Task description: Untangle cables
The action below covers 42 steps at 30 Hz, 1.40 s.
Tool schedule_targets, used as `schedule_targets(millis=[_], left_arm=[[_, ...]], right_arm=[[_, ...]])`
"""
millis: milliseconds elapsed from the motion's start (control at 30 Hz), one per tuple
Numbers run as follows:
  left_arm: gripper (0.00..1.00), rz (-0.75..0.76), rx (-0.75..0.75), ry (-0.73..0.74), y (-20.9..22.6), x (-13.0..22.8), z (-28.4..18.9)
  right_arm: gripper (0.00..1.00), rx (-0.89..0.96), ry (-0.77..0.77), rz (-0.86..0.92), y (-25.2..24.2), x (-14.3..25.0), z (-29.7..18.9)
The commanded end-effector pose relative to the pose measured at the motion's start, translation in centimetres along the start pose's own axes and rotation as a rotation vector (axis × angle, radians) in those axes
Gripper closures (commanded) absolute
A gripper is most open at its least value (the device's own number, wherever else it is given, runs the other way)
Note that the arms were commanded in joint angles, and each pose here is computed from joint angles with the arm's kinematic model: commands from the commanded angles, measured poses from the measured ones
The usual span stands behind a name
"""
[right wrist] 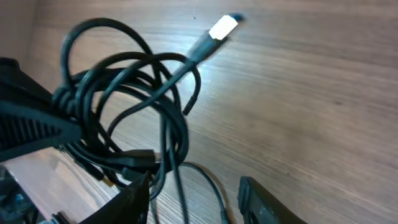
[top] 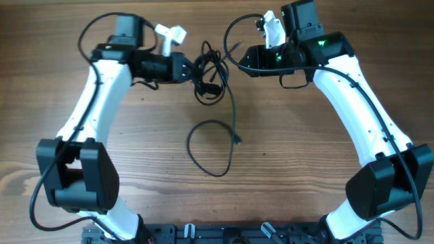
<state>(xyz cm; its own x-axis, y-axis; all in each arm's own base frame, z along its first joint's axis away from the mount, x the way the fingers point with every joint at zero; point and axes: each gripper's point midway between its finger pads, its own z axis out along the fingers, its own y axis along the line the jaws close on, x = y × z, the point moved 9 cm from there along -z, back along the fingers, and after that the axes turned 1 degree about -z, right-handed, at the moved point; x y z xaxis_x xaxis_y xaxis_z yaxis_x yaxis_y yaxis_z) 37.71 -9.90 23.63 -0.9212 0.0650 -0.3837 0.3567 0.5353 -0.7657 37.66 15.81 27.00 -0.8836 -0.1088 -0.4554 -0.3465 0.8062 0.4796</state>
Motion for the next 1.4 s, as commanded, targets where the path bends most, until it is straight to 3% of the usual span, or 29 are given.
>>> schedule_targets(millis=[0,167,333,433,600,767,833,1100,1367], left_arm=[[0.96,0.098,0.157,-0.035,-1.1,-0.2,-1.5],[0.96,0.089,0.169,-0.031,-1.2,-0.1,-1.5],[0.96,-0.059,0.166,-0.062,-1.1,-1.2,-1.7],[0.96,-0.311,0.107,-0.112,-0.5,-2.4,-1.9],[0.96,-0.868,-0.048,-0.254,1.4,-3.4,-2.2],[0.96,-1.390,0.025,-0.260,1.3,-3.4,-2.1],[0.96,-1.489,0.055,-0.233,1.0,-3.3,-1.9],[0.96,-1.649,0.071,-0.187,-0.1,-3.1,-0.6],[0.96,-1.670,0.068,-0.169,-0.6,-2.9,0.0]], right_arm=[[0.49,-0.090,0.001,-0.007,0.6,-0.3,0.8],[0.49,-0.165,-0.027,-0.006,1.3,-1.0,0.7],[0.50,-0.210,-0.003,-0.007,1.9,-0.6,0.8],[0.51,-0.213,0.016,-0.007,2.3,-0.3,1.0],[0.51,-0.226,0.041,-0.024,3.5,0.2,1.5],[0.50,-0.219,0.060,-0.002,4.7,0.7,2.1],[0.50,-0.193,0.060,0.027,4.7,0.7,2.3],[0.51,-0.112,0.011,0.177,4.6,0.1,2.5],[0.54,-0.054,-0.045,0.230,4.4,-0.5,2.7]])
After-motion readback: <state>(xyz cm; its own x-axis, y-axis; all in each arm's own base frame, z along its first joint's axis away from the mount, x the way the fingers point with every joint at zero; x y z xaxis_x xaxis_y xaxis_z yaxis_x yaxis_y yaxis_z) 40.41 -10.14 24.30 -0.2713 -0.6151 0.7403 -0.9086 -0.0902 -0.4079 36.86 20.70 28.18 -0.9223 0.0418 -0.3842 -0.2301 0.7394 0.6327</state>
